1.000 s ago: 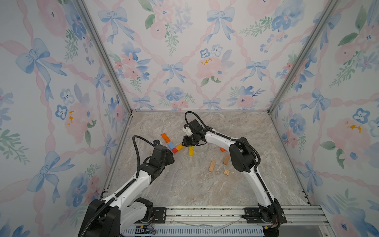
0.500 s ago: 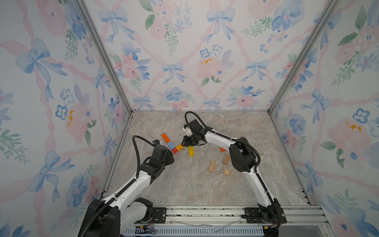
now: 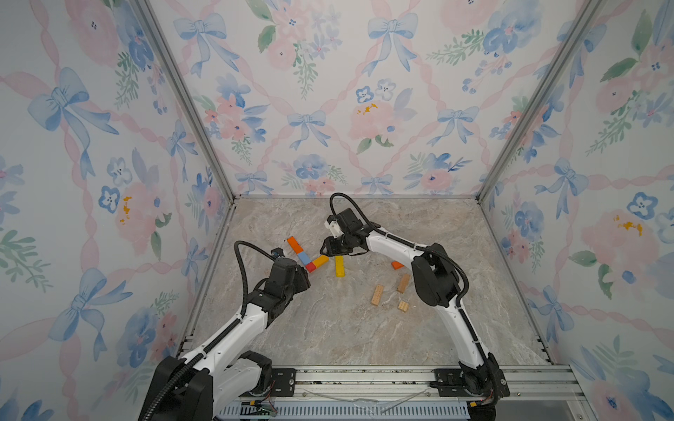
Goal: Assemble the letter v with building blocks
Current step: Assemble the building block at the center of the board, then pick up the building block from the center of the board.
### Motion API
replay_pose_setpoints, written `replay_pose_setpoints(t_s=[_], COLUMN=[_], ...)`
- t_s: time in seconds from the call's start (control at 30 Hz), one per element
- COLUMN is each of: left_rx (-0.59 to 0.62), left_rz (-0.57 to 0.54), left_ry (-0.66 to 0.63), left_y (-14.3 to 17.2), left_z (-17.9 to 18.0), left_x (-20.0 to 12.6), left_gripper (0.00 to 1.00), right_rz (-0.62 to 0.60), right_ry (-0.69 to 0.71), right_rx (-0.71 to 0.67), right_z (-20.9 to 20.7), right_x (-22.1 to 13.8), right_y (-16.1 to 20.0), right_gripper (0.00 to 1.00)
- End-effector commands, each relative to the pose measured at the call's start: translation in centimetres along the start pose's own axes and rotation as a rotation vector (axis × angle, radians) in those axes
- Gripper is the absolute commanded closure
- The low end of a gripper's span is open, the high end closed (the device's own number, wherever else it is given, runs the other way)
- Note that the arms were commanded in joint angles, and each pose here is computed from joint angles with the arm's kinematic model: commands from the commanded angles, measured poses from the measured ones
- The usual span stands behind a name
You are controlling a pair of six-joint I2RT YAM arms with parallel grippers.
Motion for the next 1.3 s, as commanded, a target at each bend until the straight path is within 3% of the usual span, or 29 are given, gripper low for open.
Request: replay_pose_setpoints(t_s=[0.0, 0.3, 0.53, 0.83, 1.27], left_rx=[-0.014, 0.024, 0.071, 0.207, 0.26], left_rz=[0.004, 0.141, 0.219, 0.327, 0.411], left_ry=[0.019, 0.132, 0.181, 0.096, 0.017], left_y=[-0.5, -1.1, -0.8, 1.2, 3.6], left_z=[-0.5, -4.3, -7.7, -10.9, -12.1], left_x=[-0.2, 1.7, 3.6, 6.7, 10.2], left_gripper=[0.34, 0.33, 0.33, 0.31, 0.27], right_rz=[-0.105, -0.29, -0.421, -0.455, -0.485], right_ry=[-0.025, -0.02, -0.045, -0.056, -0.088], right_rx=[-0.021, 0.036, 0.122, 0.177, 0.237], right_z=[1.9, -0.3, -2.6, -4.9, -6.9], right_x=[-4.1, -10.4, -14.5, -16.0, -17.0], right_y=[-2.9, -6.1, -5.9, -3.5, -2.6], right_gripper=[0.56, 0.58, 0.58, 0.58, 0.58])
Point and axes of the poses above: each gripper's point midway between its finger pads, its own x axis out along the fingers, its own z axis along the line the jaws close on, y = z × x, the point moved 2 cm from there along -x, back along the fingers, and after that the axes turned 2 degrees about x, right-handed, at the moved point
